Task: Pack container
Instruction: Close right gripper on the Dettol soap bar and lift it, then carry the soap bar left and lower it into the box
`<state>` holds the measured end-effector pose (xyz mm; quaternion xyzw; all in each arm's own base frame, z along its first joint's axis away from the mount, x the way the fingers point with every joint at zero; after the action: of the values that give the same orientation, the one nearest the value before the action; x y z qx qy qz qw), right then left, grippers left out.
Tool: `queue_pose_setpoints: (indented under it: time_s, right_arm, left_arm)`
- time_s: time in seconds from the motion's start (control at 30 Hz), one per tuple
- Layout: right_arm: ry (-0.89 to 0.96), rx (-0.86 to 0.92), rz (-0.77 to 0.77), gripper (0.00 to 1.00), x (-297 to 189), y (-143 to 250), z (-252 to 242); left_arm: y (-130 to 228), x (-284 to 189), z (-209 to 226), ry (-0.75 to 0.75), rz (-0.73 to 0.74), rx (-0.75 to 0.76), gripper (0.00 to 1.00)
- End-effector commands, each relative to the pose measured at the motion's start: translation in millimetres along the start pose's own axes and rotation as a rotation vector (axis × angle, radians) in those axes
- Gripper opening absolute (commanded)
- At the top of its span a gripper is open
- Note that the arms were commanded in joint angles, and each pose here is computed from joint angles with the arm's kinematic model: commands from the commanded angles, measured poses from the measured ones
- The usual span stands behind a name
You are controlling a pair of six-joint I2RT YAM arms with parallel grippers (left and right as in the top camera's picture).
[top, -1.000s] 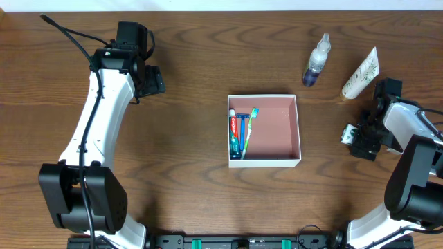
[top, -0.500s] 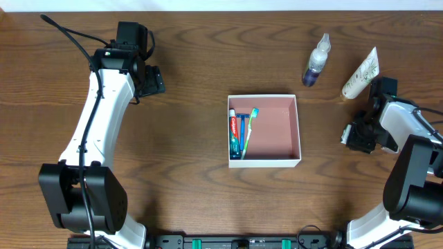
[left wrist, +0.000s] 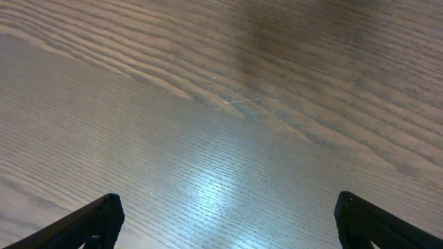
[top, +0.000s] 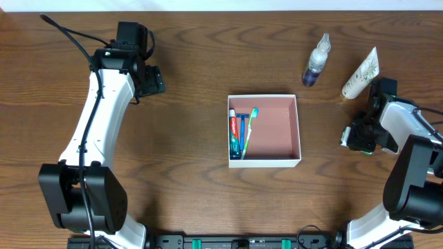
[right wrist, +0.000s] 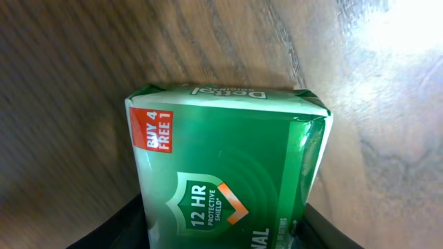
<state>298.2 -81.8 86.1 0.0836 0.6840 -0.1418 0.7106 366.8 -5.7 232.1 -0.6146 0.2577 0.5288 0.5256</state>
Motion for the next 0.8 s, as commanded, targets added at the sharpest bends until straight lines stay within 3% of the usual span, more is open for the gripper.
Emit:
queue_pose_setpoints:
  time_s: [0.0, 0.17, 0.37, 0.77]
  right_arm:
    - [0.053, -0.087, -0.021, 0.36, 4.9, -0.9, -8.4]
    - [0.091, -0.173, -0.019, 0.16, -0.6, -1.8, -16.1]
    - [0.053, -0.307, 0.005, 0.15, -17.9, -1.6, -17.5]
    - [-0.243, -0.763, 0.185, 0.15, -100.2, 19.3, -36.7]
  left_arm:
    - [-5.0, -7.6, 1.6, 0.009, -0.025, -0.02, 0.98]
    - [-5.0, -7.6, 1.6, 0.009, -0.025, -0.02, 0.98]
    - [-5.0, -7.6, 1.6, 0.009, -0.025, -0.02, 0.98]
    - [-5.0, -7.6, 1.6, 0.009, -0.025, -0.02, 0.98]
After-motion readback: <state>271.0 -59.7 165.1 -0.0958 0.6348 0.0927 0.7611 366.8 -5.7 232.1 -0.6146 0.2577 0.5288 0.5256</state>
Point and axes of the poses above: each gripper's point midway between its finger pads, its own x axis out along the fingers, its own z axis along the line the jaws close on, y = z × x, the point moved 9 cm from there along -x, back along the fingers, and after that the axes turned 4 degrees about -x, right-handed, at the moved point
